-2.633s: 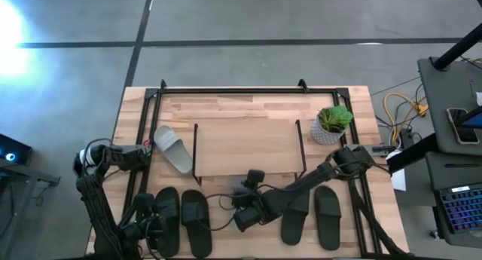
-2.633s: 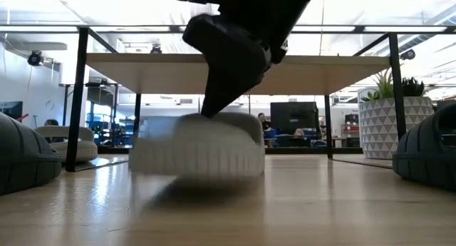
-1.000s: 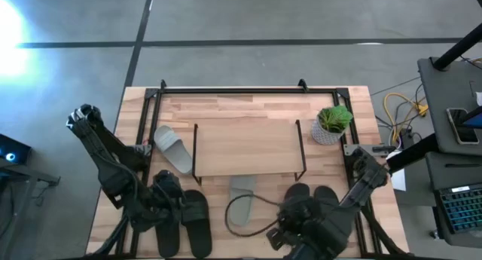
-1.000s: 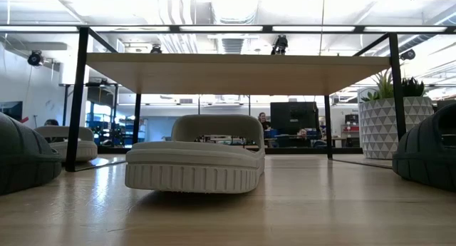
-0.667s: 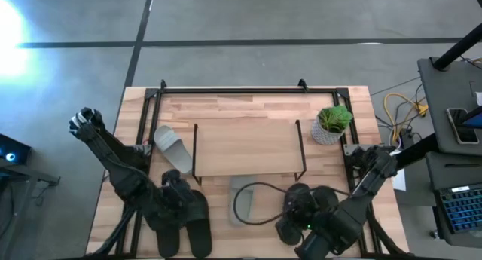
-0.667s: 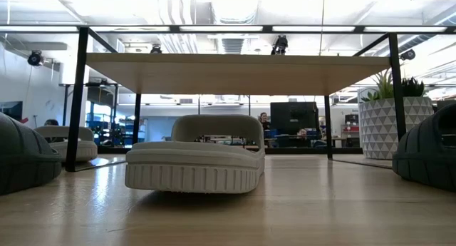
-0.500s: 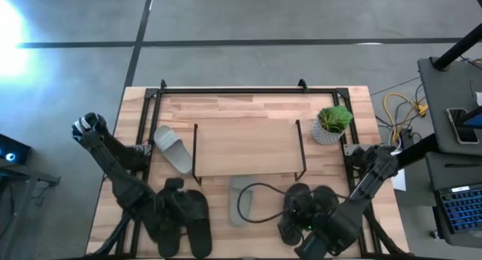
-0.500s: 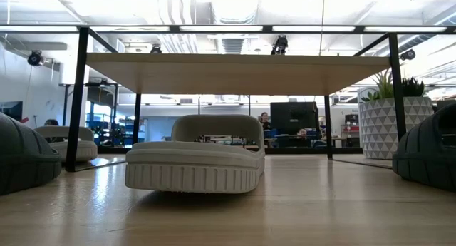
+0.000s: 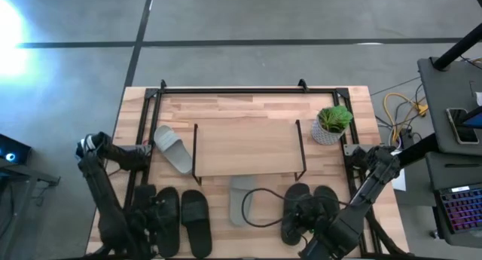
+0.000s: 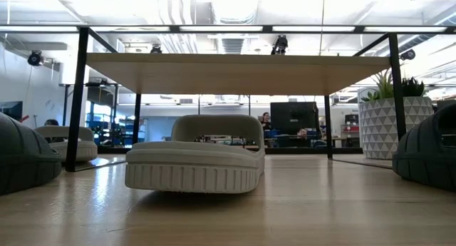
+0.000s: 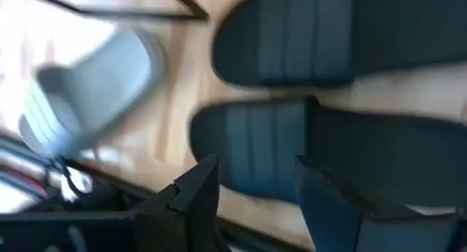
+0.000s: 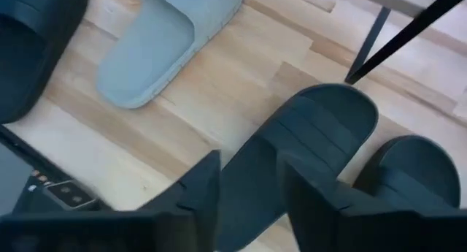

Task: Pick and place slides into the shelf
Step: Adjust the black slides on the table

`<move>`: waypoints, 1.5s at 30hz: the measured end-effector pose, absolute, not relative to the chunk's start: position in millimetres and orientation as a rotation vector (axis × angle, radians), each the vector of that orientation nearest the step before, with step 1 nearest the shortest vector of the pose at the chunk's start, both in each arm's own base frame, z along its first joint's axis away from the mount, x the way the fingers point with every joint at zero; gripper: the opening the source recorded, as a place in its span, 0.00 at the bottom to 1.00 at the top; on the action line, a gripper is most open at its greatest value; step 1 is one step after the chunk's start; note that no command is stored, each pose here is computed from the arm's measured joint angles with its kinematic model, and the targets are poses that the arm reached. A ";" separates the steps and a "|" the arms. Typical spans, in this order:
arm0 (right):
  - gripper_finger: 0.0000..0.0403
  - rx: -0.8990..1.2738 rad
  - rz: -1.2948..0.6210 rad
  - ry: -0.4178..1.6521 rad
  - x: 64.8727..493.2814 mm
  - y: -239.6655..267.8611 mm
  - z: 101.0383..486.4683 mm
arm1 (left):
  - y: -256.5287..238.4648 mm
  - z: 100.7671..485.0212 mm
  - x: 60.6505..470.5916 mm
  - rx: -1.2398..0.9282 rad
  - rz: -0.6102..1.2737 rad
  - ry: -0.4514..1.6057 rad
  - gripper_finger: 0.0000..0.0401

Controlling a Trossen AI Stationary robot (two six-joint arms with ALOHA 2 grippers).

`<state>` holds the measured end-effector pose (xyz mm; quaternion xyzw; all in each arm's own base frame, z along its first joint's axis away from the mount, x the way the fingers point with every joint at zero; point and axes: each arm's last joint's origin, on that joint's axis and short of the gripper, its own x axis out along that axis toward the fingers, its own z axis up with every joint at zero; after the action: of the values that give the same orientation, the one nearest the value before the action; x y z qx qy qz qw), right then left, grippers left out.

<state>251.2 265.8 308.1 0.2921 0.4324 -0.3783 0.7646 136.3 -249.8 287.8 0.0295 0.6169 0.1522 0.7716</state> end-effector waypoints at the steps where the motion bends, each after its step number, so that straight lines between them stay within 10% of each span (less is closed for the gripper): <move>1: 0.37 0.624 -0.829 0.938 251.0 265.2 305.6 | -256.8 283.0 133.0 0.060 0.334 1.355 0.41; 15: 0.63 0.530 -0.865 0.962 248.3 261.9 285.5 | -307.2 224.0 129.8 0.088 0.546 1.295 0.47; 45: 0.63 0.552 -0.870 0.993 247.8 262.7 284.6 | -274.6 158.8 128.6 0.209 0.727 1.278 0.40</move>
<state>247.8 262.7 284.6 0.2531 0.4553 -0.3988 0.7547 128.6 -274.6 158.8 0.0951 0.5819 0.3308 0.7368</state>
